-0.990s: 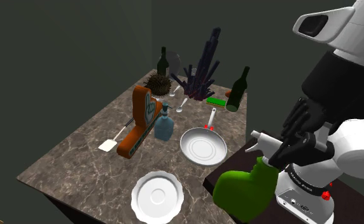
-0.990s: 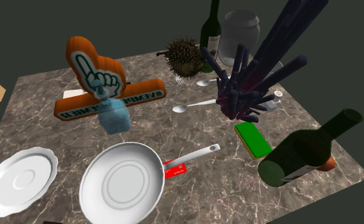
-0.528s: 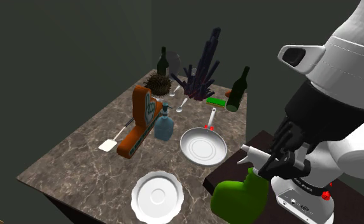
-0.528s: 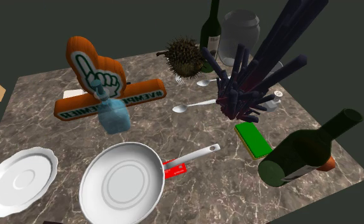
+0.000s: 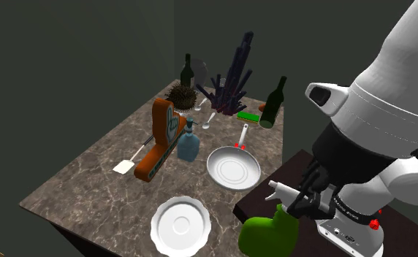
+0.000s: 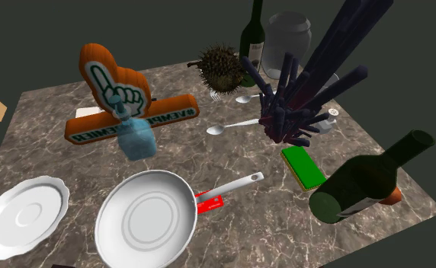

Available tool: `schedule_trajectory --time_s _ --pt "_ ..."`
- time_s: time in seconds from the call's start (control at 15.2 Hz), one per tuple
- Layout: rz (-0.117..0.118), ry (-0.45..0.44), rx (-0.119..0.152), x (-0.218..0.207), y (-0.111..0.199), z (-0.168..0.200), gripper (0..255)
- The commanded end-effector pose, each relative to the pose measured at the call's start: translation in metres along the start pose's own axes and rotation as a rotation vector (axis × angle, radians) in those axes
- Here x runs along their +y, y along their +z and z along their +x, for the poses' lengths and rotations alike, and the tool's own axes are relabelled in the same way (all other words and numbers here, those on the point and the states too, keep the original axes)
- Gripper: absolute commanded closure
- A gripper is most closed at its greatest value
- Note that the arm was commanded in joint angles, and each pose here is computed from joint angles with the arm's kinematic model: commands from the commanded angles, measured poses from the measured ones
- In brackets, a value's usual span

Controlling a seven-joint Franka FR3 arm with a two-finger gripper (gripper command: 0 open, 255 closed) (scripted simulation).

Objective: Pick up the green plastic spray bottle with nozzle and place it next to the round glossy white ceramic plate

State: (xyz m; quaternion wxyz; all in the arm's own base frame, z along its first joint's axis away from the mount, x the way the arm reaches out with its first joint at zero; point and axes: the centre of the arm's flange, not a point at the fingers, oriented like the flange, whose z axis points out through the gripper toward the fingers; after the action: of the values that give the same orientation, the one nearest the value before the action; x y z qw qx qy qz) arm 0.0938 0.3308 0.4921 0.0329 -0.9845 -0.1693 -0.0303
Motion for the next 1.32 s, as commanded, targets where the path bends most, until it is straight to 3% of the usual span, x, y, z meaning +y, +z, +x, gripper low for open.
schedule_trajectory --time_s 0.0,1.25 --pt "0.0 0.0 0.001 0.0 0.011 -0.001 255" --pt "0.0 0.0 0.001 0.005 0.111 -0.009 255"
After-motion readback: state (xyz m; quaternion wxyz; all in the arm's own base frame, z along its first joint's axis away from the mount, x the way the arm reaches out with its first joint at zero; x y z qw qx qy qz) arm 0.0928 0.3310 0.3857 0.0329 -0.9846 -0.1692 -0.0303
